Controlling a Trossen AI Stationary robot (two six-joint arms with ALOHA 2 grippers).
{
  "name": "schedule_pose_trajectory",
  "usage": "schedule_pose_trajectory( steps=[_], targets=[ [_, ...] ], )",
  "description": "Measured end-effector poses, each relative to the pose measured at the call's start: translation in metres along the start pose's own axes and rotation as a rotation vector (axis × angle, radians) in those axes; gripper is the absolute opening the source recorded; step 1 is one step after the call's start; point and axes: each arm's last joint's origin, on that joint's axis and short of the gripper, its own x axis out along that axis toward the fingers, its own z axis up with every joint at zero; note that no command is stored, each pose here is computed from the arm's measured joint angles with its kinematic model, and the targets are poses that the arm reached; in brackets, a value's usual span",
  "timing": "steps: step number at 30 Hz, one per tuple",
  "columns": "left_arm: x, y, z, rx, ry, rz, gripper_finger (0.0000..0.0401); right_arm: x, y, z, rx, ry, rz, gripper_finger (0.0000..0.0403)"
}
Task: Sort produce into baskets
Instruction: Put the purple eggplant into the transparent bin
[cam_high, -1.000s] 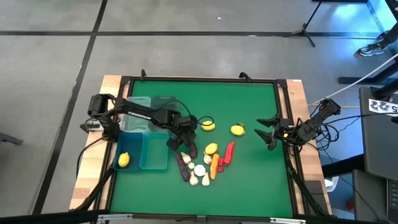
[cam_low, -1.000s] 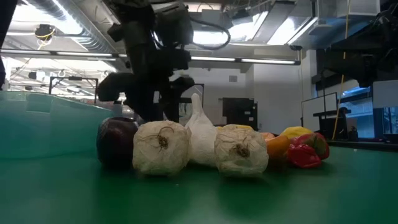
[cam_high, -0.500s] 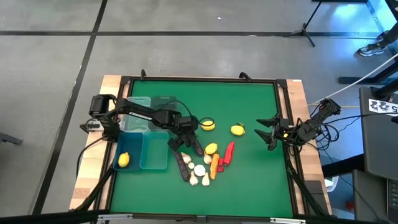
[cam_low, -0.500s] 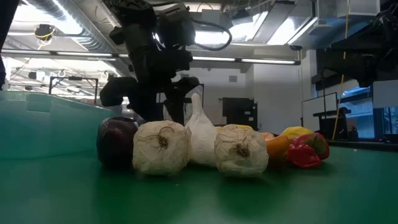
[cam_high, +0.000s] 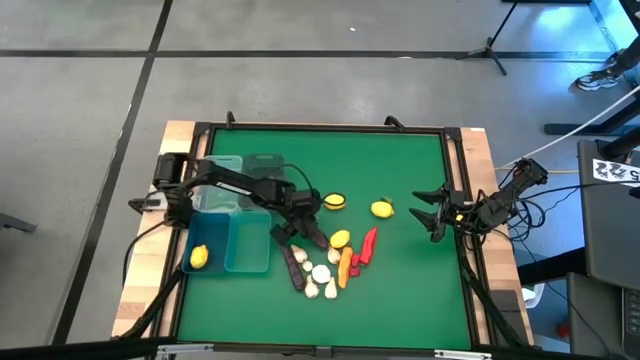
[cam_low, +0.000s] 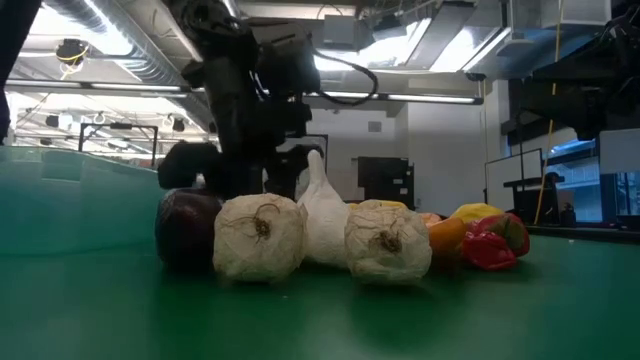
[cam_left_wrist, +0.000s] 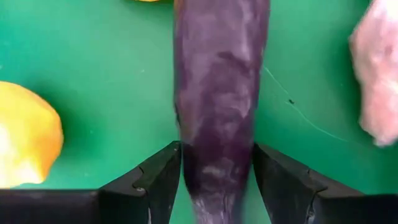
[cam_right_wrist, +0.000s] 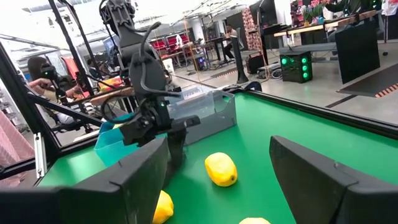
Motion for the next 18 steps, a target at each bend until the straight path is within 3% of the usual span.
schedule_pose_trajectory(
  steps=[5, 14, 18],
  targets=[
    [0.0036, 0.0001, -0.0002, -0.025, 0.003, -0.006, 0.0191, 0.0000, 0.0000, 0.0000, 0.001, 0.000, 0.000, 0.0280],
    [0.0031, -0.0002, -0.0005, -0.167, 0.009, -0.005, 0.0122, 0.0000, 0.0000, 0.0000, 0.001, 0.000, 0.000, 0.0280],
    [0.0022, 0.0017, 0.0007, -0.262, 0.015, 0.018, 0.0114, 0.0000, 0.0000, 0.0000, 0.006, 0.000, 0.000, 0.0280]
  ],
)
